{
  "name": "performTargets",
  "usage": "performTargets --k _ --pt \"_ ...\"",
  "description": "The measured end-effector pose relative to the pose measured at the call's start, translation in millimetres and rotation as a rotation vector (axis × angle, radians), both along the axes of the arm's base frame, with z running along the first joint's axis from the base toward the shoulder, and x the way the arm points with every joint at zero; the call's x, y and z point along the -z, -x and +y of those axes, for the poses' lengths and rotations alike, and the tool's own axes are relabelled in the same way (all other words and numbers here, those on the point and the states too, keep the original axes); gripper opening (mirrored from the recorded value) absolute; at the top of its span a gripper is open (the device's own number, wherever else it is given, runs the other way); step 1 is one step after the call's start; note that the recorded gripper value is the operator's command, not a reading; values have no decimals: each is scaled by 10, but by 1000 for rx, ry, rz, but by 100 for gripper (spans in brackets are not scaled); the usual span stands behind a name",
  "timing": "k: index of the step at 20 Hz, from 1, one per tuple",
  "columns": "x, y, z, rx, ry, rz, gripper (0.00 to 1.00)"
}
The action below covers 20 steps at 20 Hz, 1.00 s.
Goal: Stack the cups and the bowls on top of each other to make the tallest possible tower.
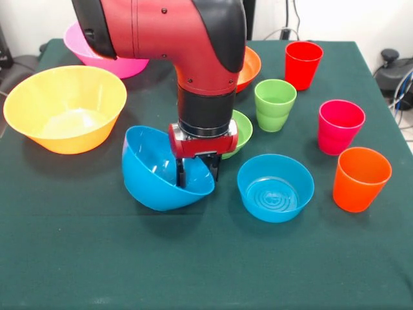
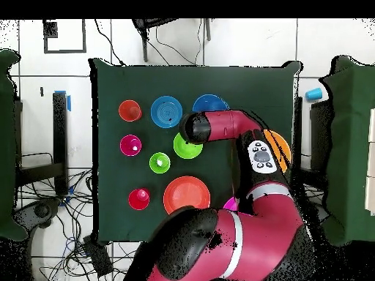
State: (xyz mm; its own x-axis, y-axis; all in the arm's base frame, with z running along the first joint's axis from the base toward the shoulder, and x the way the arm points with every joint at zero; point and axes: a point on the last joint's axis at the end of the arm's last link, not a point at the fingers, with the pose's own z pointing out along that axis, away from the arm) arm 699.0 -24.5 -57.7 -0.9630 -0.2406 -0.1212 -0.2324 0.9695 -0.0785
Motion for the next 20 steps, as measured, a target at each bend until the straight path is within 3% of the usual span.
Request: performTargets --k 1,7,13,20 --pt "-42 -21 10 -6 7 -6 0" --pt "-169 -103 3 -11 18 -27 0" --pt "-367 -260 -147 -1 49 -67 0" --pt "-386 -274 -195 2 58 -71 0"
